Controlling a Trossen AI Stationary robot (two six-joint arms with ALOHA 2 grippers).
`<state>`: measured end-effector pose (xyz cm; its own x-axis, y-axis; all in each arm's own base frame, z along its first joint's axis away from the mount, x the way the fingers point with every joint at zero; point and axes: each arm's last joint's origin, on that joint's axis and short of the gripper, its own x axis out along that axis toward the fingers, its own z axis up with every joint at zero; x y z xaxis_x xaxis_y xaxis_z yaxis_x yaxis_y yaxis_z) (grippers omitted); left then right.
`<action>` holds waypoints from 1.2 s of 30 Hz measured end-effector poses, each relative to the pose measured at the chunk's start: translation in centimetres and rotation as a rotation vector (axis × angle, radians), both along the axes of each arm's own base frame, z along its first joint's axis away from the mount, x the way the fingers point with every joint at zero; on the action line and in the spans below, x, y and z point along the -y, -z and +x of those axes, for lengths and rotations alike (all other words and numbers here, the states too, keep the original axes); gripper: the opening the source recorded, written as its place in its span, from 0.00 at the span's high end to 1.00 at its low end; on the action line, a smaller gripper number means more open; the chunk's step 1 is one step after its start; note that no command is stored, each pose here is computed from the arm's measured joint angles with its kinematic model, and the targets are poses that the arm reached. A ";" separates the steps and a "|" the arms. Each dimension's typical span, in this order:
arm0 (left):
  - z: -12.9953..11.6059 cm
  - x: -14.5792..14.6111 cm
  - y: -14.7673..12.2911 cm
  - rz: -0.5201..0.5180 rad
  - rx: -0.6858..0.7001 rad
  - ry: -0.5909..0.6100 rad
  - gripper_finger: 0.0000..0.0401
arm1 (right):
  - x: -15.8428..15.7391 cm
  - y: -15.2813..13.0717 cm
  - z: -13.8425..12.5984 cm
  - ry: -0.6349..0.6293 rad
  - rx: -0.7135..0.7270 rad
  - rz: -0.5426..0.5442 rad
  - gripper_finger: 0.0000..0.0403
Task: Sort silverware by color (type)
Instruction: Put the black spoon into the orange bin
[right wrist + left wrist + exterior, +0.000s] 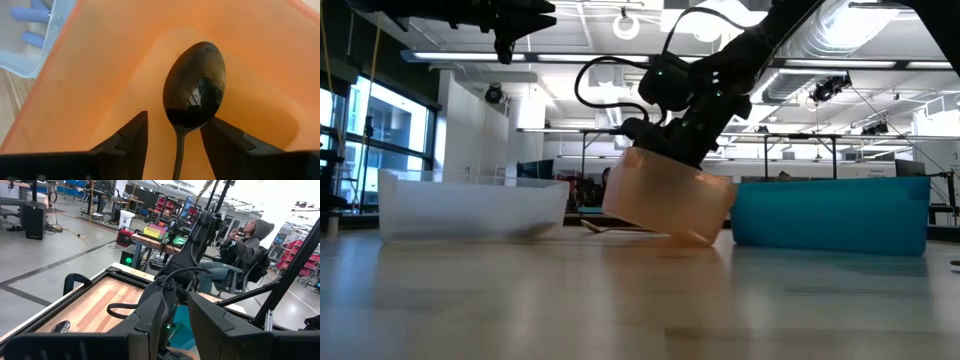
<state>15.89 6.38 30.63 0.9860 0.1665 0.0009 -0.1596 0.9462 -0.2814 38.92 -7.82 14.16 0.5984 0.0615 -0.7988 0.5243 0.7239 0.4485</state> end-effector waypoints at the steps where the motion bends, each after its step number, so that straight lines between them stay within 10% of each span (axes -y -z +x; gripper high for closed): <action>1: 0.0 0.0 0.0 0.000 0.000 0.000 0.79 | 0.0 0.0 0.0 0.000 -0.001 0.001 0.59; 24: 0.0 0.0 0.0 -0.002 -0.001 0.001 0.79 | 0.5 -5.5 0.6 -0.170 -0.092 -0.119 0.59; 36: 0.0 0.0 0.0 -0.001 -0.001 0.000 0.79 | 0.4 -13.8 -5.1 -0.255 -0.050 -0.364 0.59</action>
